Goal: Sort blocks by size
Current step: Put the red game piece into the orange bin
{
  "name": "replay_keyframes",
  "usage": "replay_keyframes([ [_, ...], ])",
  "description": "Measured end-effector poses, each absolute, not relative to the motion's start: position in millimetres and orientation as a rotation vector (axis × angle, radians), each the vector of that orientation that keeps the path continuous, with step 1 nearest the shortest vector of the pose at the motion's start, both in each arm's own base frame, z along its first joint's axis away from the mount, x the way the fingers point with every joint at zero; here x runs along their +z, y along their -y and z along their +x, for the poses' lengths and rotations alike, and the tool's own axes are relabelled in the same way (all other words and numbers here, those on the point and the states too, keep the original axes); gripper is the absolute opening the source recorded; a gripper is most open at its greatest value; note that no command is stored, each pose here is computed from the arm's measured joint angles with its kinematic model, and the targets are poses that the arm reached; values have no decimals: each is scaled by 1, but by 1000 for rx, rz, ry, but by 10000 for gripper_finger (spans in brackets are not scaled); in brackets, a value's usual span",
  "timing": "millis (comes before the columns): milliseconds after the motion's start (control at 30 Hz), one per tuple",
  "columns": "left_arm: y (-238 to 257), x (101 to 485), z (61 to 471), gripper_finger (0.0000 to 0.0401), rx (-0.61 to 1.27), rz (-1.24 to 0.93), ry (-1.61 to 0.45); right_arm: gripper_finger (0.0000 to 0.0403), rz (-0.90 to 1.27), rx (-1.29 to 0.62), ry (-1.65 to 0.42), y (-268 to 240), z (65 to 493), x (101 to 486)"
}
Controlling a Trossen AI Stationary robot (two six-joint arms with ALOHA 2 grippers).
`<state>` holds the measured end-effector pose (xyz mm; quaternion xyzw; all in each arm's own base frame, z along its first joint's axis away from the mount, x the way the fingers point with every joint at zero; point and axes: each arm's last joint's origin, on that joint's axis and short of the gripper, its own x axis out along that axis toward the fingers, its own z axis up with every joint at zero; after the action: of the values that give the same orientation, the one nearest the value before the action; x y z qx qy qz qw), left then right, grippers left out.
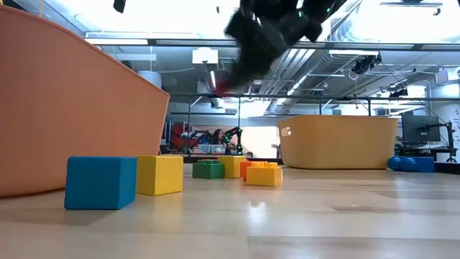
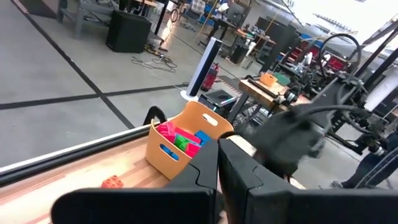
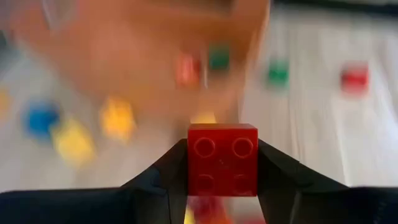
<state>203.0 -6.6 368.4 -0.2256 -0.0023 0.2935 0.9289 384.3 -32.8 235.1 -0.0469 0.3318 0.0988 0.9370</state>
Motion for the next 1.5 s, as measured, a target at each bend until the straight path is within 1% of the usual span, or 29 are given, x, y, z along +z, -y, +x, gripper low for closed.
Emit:
replay_keyframes([
  [67, 7, 368, 203, 0, 602, -461, 5, 138, -60, 194, -536, 24, 394, 247],
  [133, 7, 368, 203, 0, 602, -461, 6, 138, -32, 178, -421, 13, 405, 249],
  [400, 7, 370, 203, 0, 601, -466, 17, 139, 143, 108, -173, -19, 436, 229],
  [467, 7, 370, 203, 0, 600, -468, 19, 151, 184, 87, -157, -24, 440, 222],
  [600, 7, 370, 203, 0, 601, -467, 19, 194, 223, 58, -158, -32, 443, 214],
  [733, 7, 370, 203, 0, 600, -467, 19, 229, 222, 58, -175, -36, 442, 212],
  [833, 7, 370, 203, 0, 601, -467, 19, 246, 228, 53, -181, -34, 441, 215],
  [967, 6, 369, 203, 0, 605, -429, 1, 251, 222, 1, -211, -12, 427, 243],
  [1033, 2, 367, 203, 0, 641, -417, -10, 251, 184, -29, -250, 1, 415, 260],
  [1100, -8, 363, 202, 0, 689, -430, -35, 251, 138, -60, -298, 15, 400, 275],
  [1167, -25, 358, 199, 5, 733, -441, -108, 251, 117, -90, -322, 26, 384, 293],
  [1233, -46, 352, 198, 20, 780, -452, -219, 251, 113, -117, -324, 35, 366, 312],
  [1300, -70, 339, 197, 45, 838, -460, -354, 251, 116, -140, -329, 41, 350, 327],
  [1500, -130, 289, 198, 155, 983, -540, -725, 251, 167, -203, -379, 42, 310, 353],
])
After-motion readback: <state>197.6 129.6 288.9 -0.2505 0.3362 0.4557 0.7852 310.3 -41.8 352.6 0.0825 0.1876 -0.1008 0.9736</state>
